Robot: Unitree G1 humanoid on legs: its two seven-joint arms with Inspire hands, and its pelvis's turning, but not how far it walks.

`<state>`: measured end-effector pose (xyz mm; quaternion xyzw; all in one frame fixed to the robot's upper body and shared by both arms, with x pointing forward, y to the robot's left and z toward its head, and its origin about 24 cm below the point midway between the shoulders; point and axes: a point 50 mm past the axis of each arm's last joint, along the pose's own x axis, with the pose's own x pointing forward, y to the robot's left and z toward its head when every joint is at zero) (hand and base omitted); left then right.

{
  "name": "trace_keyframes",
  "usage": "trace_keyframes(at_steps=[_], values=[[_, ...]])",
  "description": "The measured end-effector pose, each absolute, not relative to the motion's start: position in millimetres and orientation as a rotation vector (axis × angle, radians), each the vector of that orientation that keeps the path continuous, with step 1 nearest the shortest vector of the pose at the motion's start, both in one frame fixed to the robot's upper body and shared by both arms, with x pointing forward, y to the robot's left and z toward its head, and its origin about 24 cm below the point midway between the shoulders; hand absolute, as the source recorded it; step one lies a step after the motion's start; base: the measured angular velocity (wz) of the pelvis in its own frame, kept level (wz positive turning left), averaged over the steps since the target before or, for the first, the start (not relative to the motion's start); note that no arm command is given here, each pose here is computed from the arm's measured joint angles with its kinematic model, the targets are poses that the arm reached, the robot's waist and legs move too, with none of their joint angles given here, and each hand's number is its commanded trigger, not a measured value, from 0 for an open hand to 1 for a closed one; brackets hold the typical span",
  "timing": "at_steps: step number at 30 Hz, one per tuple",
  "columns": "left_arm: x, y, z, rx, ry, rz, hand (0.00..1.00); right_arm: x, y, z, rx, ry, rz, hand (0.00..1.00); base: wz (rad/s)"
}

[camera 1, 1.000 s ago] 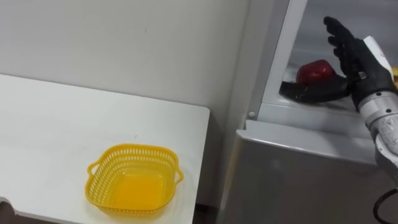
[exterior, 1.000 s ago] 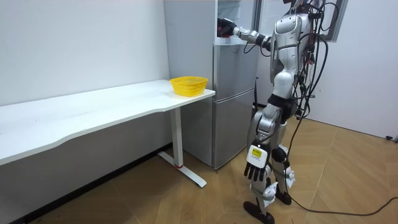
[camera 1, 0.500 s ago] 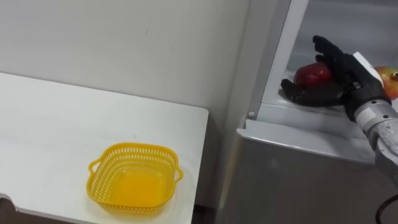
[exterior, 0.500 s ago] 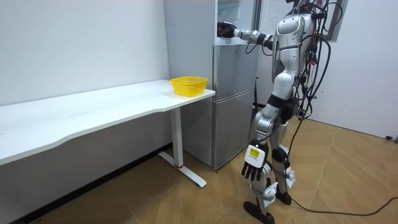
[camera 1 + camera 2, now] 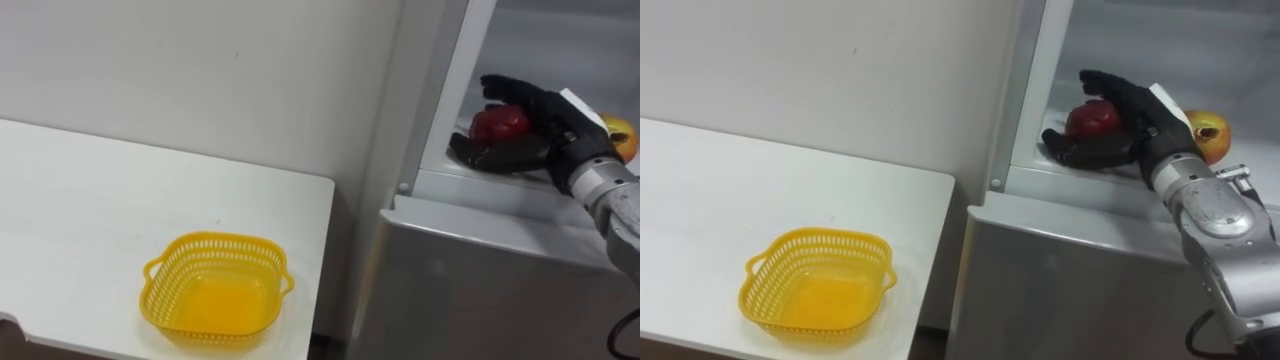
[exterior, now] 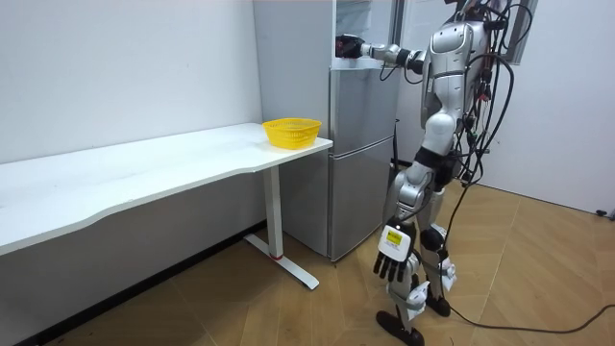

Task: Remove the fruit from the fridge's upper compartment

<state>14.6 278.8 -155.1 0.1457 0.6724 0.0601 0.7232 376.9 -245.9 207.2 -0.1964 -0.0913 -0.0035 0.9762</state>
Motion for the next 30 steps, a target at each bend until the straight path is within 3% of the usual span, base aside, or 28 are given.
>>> trace_keyframes(at_steps=[30], values=[[24.8,278.7,-154.7,0.344,1.466,0.111,0.0,376.6,-245.7,214.4,-0.416,-0.227,-0.049,1.0,0.0]])
